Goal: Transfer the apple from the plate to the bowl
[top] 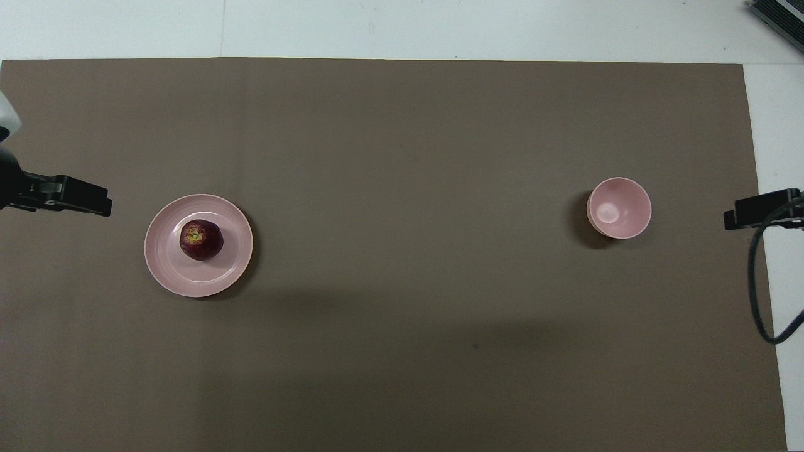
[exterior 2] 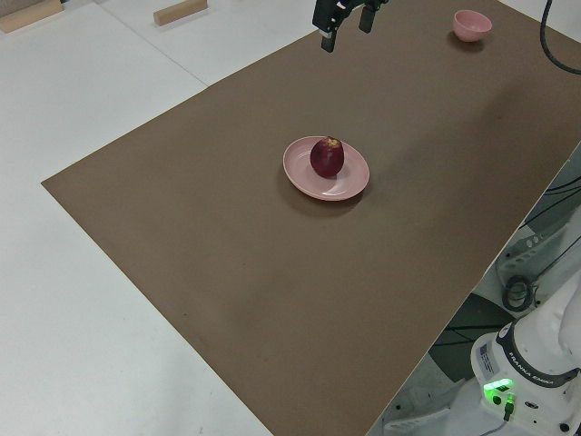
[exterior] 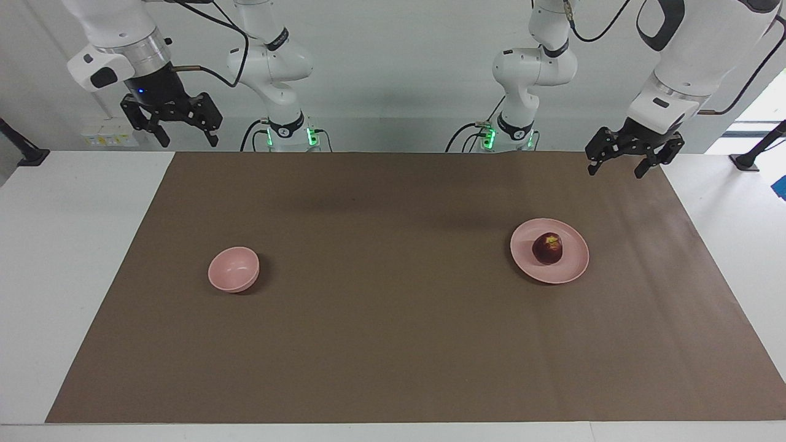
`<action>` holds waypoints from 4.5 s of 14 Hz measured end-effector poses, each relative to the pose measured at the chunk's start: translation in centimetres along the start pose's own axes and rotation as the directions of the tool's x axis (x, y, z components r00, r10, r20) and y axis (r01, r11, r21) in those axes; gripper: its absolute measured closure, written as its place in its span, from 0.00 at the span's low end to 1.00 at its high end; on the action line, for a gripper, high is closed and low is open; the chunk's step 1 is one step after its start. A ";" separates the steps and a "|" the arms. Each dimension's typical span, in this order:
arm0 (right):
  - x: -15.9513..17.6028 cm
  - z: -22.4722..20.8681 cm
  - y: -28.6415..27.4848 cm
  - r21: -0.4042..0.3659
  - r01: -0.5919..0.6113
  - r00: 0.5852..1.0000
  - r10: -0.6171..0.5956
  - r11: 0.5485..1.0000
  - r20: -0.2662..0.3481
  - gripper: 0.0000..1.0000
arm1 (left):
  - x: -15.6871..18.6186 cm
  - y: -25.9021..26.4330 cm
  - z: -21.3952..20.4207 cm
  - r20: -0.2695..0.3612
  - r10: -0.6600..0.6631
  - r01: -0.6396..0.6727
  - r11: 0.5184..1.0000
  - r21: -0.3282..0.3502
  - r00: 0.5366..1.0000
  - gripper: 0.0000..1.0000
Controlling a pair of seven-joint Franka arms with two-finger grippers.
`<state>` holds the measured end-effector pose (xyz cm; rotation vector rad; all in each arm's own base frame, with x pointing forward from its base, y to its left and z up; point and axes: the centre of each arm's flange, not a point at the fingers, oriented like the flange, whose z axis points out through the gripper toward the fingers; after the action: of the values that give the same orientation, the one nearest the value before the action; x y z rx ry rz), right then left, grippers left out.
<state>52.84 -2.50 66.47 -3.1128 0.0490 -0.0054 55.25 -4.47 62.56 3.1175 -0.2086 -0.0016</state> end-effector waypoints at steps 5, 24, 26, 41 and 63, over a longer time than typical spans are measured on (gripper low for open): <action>0.0 0.0 0.0 0.000 0.000 1.000 0.000 1.000 0.000 0.00 | -0.1 -0.2 0.0 0.005 -0.005 0.005 1.000 0.000 1.000 0.00; 0.0 0.0 0.0 0.000 0.000 1.000 0.000 1.000 0.000 0.00 | -0.8 0.2 0.7 0.030 0.004 -0.004 1.000 -0.003 1.000 0.00; 0.0 0.0 0.0 0.000 0.000 1.000 0.000 1.000 0.000 0.00 | -1.1 0.2 1.1 0.039 0.004 -0.004 1.000 -0.003 0.999 0.00; 0.0 0.0 0.0 0.000 0.000 1.000 0.000 1.000 0.000 0.00 | -1.1 -0.1 7.3 0.069 -0.002 0.003 1.000 -0.005 0.998 0.00; 0.0 0.0 0.0 0.000 0.000 1.000 0.000 1.000 0.000 0.00 | 1.8 3.3 26.6 0.010 0.000 0.000 1.000 -0.001 1.000 0.00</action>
<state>52.84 -2.50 66.47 -3.1128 0.0490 -0.0054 56.53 -8.39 36.04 3.1175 -0.2093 -0.0176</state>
